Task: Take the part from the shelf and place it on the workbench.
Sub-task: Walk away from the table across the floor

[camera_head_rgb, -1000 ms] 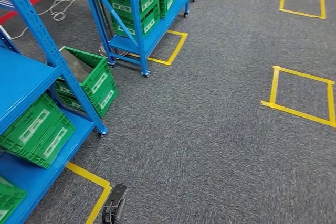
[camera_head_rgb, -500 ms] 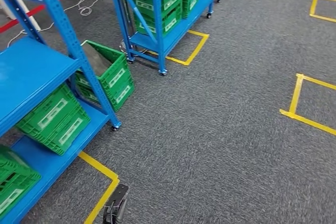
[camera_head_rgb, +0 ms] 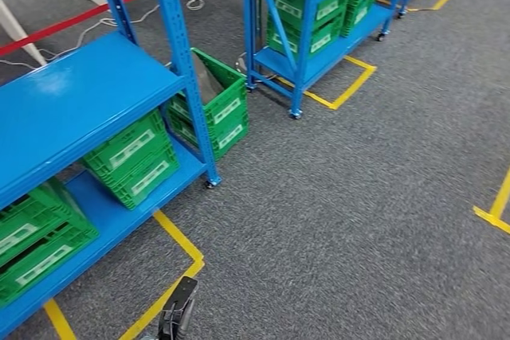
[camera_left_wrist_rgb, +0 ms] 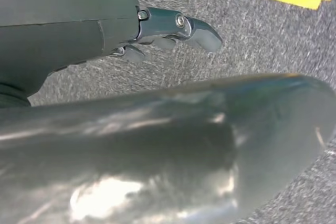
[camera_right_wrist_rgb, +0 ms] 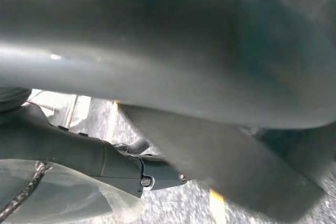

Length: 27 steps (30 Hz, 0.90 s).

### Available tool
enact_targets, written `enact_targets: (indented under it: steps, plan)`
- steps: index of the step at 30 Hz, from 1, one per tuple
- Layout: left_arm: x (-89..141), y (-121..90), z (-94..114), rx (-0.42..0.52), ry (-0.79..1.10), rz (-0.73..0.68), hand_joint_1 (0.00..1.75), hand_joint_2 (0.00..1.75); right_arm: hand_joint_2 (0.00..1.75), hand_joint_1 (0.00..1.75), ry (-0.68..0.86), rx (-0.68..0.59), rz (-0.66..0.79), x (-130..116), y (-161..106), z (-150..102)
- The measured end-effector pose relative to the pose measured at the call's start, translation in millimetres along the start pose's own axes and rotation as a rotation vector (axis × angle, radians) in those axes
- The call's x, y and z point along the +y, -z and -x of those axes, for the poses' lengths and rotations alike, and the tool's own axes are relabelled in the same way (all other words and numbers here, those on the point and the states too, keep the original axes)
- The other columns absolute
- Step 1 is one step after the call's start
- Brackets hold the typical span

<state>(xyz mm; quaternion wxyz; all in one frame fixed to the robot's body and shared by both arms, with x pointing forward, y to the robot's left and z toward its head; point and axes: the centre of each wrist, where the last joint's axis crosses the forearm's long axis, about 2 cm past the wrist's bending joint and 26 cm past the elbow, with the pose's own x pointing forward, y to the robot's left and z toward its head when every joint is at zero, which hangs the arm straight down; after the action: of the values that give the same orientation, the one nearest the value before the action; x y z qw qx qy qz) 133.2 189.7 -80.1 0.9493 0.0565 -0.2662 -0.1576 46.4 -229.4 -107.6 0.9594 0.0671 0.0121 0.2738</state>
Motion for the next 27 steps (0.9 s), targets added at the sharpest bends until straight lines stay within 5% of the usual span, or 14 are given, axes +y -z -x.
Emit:
enact_targets:
  steps: [27]
  plan:
    - [-0.8,0.2,-2.3,0.003,0.014,0.014,0.0,0.0,0.0,0.0,-0.002,0.007,-0.005,-0.1,-0.3,-1.7]
